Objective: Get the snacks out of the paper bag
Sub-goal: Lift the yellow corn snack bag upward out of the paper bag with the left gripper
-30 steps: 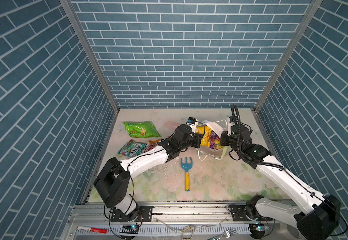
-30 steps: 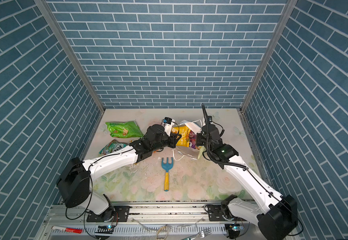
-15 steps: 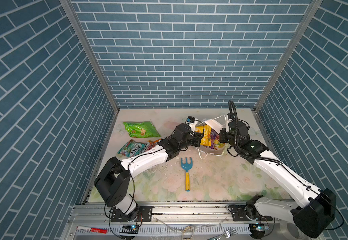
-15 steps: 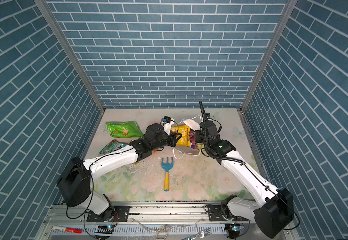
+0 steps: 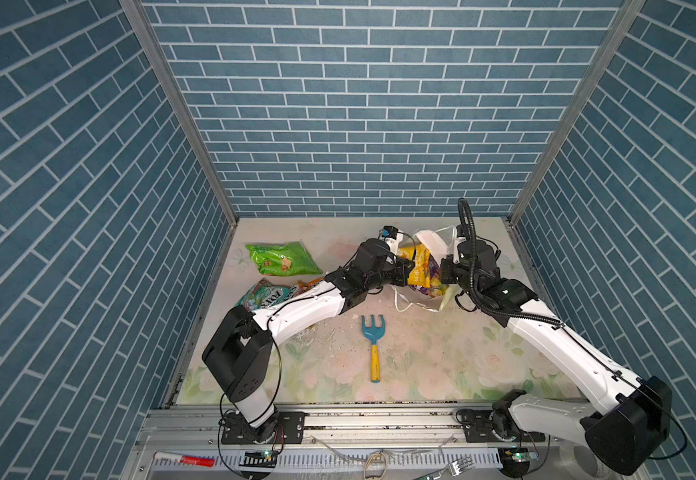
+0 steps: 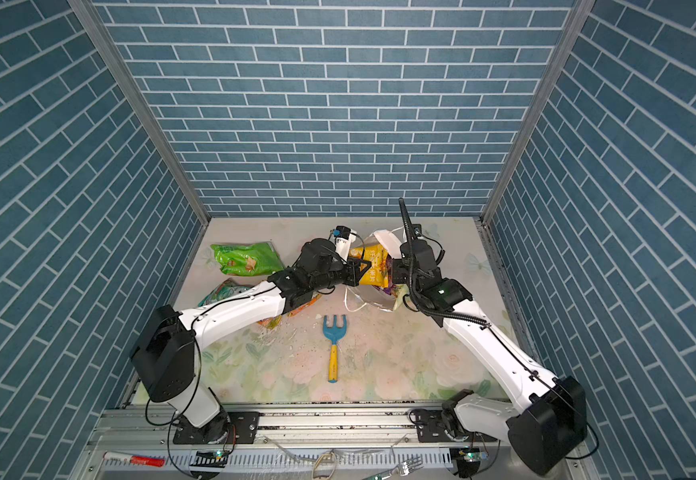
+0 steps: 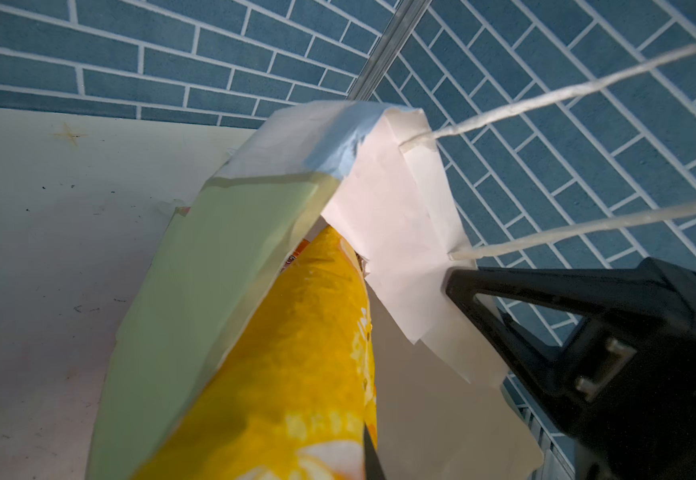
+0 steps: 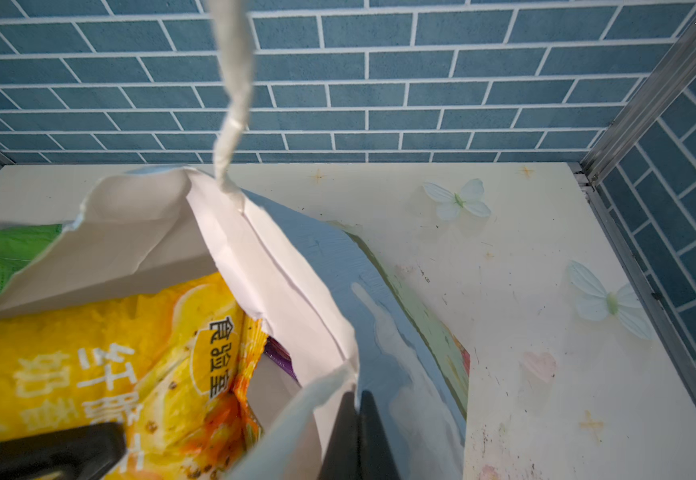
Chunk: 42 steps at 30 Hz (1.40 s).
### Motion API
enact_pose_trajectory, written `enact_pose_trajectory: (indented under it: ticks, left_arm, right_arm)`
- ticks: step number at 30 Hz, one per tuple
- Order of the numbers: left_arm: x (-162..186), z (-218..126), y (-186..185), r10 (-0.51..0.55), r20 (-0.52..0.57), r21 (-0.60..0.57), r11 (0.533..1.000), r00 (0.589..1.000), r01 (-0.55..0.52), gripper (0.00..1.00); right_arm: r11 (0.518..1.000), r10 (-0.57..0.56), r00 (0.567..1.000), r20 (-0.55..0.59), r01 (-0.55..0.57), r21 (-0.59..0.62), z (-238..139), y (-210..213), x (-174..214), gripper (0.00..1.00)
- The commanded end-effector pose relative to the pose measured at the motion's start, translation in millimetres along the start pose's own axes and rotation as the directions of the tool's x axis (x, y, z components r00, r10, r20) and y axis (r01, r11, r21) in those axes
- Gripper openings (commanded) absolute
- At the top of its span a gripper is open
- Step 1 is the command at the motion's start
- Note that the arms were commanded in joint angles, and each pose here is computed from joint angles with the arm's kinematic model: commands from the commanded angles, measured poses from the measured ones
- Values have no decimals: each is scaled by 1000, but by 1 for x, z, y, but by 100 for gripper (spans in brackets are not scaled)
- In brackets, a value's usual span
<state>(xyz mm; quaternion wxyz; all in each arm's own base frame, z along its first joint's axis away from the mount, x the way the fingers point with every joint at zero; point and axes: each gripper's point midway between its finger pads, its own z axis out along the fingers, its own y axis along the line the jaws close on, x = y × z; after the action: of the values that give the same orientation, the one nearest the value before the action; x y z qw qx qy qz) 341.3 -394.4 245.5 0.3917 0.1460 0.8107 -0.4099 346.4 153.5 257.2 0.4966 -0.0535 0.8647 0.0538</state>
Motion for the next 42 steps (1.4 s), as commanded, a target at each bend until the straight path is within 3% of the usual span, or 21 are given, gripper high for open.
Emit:
enact_pose_trajectory:
  ticks: [1,16,27,42]
  left_arm:
    - [-34,-17,-47,92,89,113,988,992,-102,0]
    - [-34,-40,-53,145,85,112,982,986,-154,0]
    - [-21,-44,-73,136,83,265,952,987,-154,0]
    - [-27,-50,-63,152,99,190,967,983,-168,0]
  right_arm:
    - [997,-68,996,-65,70,34,6,-3,13,0]
    - [981,-133,987,-95,144,127,10,-16,13,0]
    - [985,-120,990,-80,128,113,8,-14,14,0]
    - [995,-77,996,-36,79,59,1,-8,12,0]
